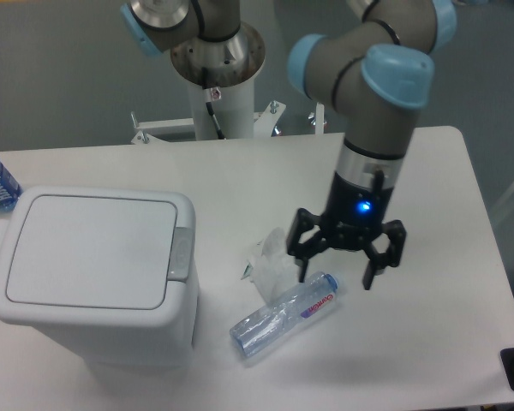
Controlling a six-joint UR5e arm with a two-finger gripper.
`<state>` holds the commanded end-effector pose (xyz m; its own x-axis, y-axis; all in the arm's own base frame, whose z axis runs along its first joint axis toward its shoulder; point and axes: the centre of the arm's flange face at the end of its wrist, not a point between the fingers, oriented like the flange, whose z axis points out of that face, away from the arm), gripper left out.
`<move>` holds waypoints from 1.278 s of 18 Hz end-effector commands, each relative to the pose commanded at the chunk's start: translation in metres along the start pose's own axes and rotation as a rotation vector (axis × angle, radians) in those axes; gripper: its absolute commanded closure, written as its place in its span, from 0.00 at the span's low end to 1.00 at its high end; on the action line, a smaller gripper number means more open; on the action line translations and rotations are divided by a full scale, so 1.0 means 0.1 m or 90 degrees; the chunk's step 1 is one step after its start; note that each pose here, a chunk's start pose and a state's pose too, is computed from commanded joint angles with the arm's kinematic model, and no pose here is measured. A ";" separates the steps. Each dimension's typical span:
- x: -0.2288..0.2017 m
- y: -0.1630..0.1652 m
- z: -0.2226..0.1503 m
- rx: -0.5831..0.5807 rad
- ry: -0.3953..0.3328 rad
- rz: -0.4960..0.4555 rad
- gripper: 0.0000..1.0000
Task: Open the trash can
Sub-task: 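Move the gripper toward the grey button on the trash can lid, then lower the gripper finger onto the grey button to pop the lid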
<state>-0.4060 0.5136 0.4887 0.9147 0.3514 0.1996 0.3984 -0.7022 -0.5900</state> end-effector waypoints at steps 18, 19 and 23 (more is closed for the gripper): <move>0.77 0.19 0.26 -0.034 0.052 -0.009 0.00; 0.76 0.22 0.28 -0.040 0.048 -0.010 0.00; 0.78 0.31 0.33 -0.051 0.046 -0.012 0.00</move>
<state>-0.3244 0.5398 0.4607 0.9085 0.3214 0.2672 0.4168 -0.7444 -0.5217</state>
